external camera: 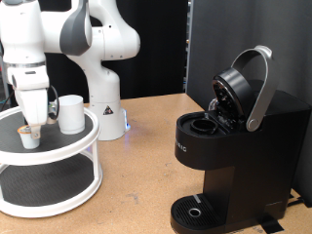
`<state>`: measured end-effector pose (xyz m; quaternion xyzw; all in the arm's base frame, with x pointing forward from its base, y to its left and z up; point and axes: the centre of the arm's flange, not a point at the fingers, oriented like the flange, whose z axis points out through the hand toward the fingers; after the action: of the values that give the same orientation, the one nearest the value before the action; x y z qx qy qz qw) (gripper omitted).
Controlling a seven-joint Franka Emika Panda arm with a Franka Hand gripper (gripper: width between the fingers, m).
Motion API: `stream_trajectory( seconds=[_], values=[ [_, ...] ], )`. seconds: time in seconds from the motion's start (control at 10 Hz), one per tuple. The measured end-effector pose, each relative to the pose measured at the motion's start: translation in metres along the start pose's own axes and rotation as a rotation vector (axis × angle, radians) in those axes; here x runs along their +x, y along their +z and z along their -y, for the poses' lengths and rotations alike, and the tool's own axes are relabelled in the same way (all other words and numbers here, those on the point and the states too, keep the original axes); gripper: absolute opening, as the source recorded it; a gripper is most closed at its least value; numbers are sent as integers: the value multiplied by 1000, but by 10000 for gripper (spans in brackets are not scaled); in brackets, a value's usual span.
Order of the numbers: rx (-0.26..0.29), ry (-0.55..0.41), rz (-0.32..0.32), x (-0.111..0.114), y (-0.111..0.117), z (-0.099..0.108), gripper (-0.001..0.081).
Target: Make a cup of coffee with the keurig machine
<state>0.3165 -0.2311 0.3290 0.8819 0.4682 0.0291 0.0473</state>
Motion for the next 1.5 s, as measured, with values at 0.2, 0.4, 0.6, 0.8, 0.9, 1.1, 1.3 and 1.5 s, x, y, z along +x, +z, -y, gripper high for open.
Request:
stream_trajectory(
  seconds=[0.2,0.4,0.6,0.8,0.9,1.1,1.3,1.5],
  values=[
    [-1,-1,-2,1,2,2,805],
    [0,3,-2,1,3,2,712],
    [0,12,-4,1,2,2,520],
    [-1,22,-5,2,2,2,442],
    [-1,24,-5,2,2,1,442],
    [8,36,-15,2,0,0,442],
    [36,52,-51,6,-14,-3,442],
    [60,52,-90,8,-40,-7,434]
  ],
)
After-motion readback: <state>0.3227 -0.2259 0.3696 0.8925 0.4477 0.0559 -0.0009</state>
